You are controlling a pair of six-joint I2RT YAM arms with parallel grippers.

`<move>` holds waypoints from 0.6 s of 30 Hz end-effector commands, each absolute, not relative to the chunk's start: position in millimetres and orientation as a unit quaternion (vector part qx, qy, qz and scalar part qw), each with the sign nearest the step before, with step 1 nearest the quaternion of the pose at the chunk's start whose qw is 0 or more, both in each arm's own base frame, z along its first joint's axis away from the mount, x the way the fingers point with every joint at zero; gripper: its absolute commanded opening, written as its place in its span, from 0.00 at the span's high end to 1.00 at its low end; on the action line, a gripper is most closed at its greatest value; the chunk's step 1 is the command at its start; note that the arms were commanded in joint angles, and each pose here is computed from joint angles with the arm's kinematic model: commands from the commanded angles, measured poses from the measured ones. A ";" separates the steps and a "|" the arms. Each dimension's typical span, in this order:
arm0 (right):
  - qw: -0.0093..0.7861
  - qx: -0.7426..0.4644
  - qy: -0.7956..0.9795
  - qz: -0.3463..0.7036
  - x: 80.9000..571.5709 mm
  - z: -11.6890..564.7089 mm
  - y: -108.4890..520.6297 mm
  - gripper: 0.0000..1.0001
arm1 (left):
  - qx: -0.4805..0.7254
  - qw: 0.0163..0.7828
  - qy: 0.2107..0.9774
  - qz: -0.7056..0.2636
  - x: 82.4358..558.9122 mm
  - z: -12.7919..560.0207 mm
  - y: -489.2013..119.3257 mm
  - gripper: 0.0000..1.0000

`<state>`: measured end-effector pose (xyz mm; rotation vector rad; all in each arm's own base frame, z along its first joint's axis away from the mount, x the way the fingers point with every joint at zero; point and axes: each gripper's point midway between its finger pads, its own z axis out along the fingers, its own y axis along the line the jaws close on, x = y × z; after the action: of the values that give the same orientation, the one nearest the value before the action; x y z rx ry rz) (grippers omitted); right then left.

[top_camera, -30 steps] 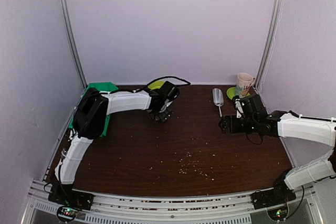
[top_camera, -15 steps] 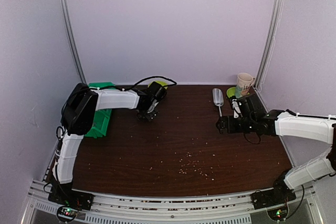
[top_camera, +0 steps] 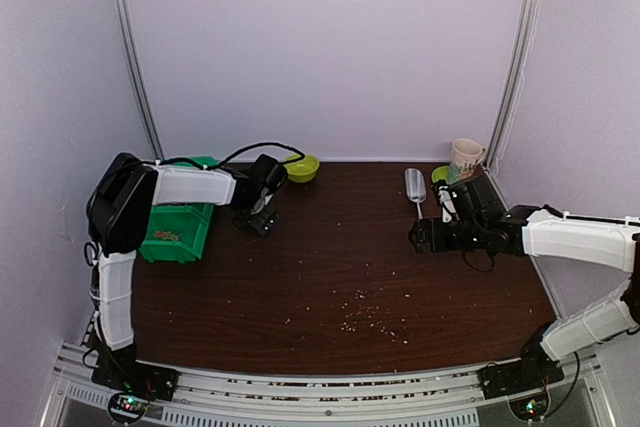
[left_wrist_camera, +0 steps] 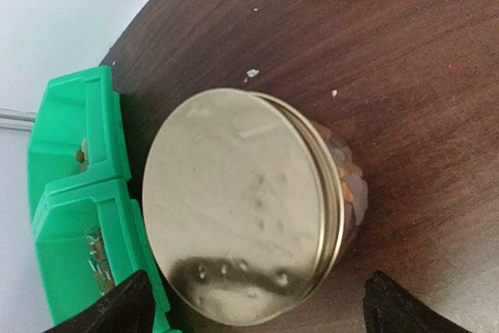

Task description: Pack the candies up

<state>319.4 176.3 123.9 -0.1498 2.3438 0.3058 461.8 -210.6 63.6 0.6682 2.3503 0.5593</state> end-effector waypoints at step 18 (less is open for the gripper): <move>0.480 -0.045 0.876 -0.024 293.3 214.4 97.4 0.00 | 0.183 0.442 0.878 0.018 363.9 221.6 -192.5 0.02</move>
<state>303.9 121.1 199.0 -0.1204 2.1702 0.0617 385.1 -205.4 216.7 0.4954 2.1704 0.0806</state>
